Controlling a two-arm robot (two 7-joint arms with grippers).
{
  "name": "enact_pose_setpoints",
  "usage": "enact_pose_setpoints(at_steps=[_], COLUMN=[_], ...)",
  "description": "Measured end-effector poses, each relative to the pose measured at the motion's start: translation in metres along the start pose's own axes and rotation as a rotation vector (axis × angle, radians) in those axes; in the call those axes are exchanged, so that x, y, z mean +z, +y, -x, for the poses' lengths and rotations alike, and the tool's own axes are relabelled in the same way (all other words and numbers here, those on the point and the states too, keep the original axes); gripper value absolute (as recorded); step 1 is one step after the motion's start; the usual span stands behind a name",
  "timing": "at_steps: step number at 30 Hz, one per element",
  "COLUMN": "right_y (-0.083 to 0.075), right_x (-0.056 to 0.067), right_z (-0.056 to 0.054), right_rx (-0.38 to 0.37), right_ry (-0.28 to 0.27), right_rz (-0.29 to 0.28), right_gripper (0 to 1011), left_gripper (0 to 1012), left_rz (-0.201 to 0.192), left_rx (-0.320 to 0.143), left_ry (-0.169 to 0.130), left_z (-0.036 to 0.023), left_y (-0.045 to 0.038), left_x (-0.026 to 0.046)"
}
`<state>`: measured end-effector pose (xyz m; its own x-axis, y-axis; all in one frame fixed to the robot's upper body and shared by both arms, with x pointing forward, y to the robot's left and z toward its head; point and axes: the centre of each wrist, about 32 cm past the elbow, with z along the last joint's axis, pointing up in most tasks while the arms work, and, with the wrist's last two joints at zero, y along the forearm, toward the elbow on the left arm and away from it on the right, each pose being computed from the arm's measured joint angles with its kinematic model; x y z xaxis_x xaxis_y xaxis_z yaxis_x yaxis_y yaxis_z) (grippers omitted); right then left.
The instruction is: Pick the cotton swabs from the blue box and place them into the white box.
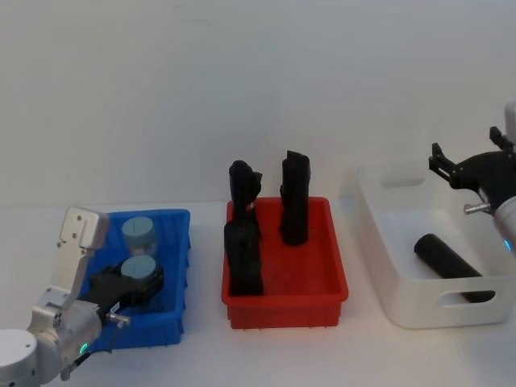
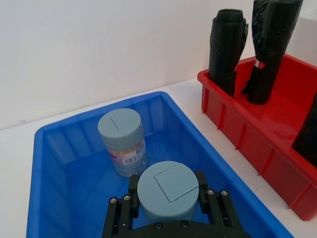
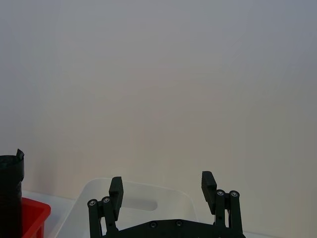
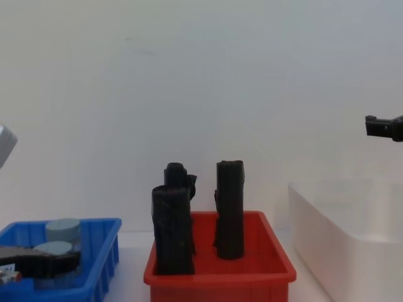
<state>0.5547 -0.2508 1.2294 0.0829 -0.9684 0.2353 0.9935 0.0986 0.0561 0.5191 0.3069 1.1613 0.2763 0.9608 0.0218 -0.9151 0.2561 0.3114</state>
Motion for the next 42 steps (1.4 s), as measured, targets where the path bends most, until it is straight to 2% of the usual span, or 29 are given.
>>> enact_pose_setpoints(at_steps=[5, 10, 12, 15, 19, 22, 25, 26, 29, 32, 34, 41, 42], right_y=[0.0, 0.0, 0.0, 0.0, 0.0, 0.0, 0.0, 0.0, 0.0, -0.001, -0.002, -0.005, -0.006], right_x=[0.0, 0.0, 0.0, 0.0, 0.0, 0.0, -0.001, -0.001, -0.002, -0.004, -0.004, -0.007, -0.007], right_z=[0.0, 0.0, 0.0, 0.0, 0.0, 0.0, 0.001, 0.001, 0.002, 0.003, 0.003, 0.004, 0.004], right_rx=[0.0, 0.0, 0.0, 0.0, 0.0, 0.002, 0.012, 0.014, 0.035, 0.067, 0.081, 0.158, 0.176], right_ry=[0.0, 0.0, 0.0, 0.0, 0.0, -0.001, -0.007, -0.008, -0.016, -0.026, -0.031, -0.052, -0.058], right_rz=[0.0, 0.0, 0.0, 0.0, 0.0, -0.003, -0.01, -0.011, -0.025, -0.043, -0.051, -0.09, -0.099], right_gripper=[1001, 1001, 1001, 1002, 1002, 1001, 1002, 1002, 1001, 1001, 1002, 1002, 1002], left_gripper=[669, 669, 669, 669, 669, 669, 669, 669, 669, 669, 669, 669, 669], left_rz=[0.024, 0.063, 0.094, 0.119, 0.174, 0.205, 0.26, 0.26, 0.316, 0.349, 0.397, 0.492, 0.518], left_rx=[-0.003, -0.004, -0.006, -0.007, -0.014, -0.019, -0.027, -0.027, -0.043, -0.055, -0.075, -0.12, -0.132], left_ry=[-0.011, -0.03, -0.046, -0.059, -0.088, -0.102, -0.129, -0.129, -0.155, -0.17, -0.192, -0.234, -0.245], left_z=[0.0029, 0.0067, 0.0097, 0.012, 0.0171, 0.0198, 0.0242, 0.0242, 0.0289, 0.0315, 0.0355, 0.0433, 0.0455], left_y=[0.0016, 0.0047, 0.007, 0.0087, 0.0124, 0.0143, 0.017, 0.017, 0.019, 0.02, 0.021, 0.0218, 0.0218], left_x=[0.0071, 0.0178, 0.0259, 0.0317, 0.0442, 0.051, 0.062, 0.062, 0.073, 0.0796, 0.0888, 0.1071, 0.1121])
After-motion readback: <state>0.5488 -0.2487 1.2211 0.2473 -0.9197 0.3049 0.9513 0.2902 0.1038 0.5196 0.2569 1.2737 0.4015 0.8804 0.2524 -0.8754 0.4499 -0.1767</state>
